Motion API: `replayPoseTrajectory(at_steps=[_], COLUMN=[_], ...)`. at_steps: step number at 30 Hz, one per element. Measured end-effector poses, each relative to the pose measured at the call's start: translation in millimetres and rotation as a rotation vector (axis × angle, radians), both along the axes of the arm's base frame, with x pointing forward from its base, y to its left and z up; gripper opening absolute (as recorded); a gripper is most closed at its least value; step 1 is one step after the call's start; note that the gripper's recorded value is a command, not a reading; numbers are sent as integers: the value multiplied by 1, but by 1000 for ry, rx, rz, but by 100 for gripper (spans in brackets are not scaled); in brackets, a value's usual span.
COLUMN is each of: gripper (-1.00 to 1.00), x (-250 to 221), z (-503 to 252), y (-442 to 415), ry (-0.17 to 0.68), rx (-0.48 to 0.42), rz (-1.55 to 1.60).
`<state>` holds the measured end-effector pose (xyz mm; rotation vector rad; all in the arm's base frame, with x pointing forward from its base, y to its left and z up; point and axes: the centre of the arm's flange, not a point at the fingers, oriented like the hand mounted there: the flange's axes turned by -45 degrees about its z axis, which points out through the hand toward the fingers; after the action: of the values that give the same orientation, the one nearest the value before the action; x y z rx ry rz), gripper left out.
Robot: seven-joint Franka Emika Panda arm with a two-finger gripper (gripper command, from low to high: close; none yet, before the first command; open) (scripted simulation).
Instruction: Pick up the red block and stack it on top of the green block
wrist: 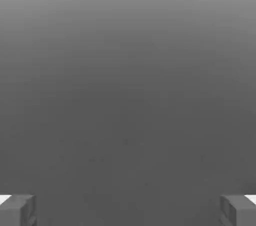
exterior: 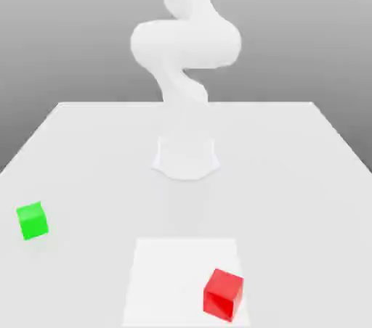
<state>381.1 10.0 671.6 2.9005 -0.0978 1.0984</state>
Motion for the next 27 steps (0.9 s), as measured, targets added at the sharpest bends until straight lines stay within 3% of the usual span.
replayPoseTrajectory(at_steps=[6, 12, 18, 27], gripper=[0, 0, 0, 0], x=[68, 104, 110, 84], z=[-110, -227, -339, -467], y=[12, 15, 22, 49], ry=[179, 345, 502, 690], rx=[-28, -16, 42, 201], rz=[-131, -229, -303, -376])
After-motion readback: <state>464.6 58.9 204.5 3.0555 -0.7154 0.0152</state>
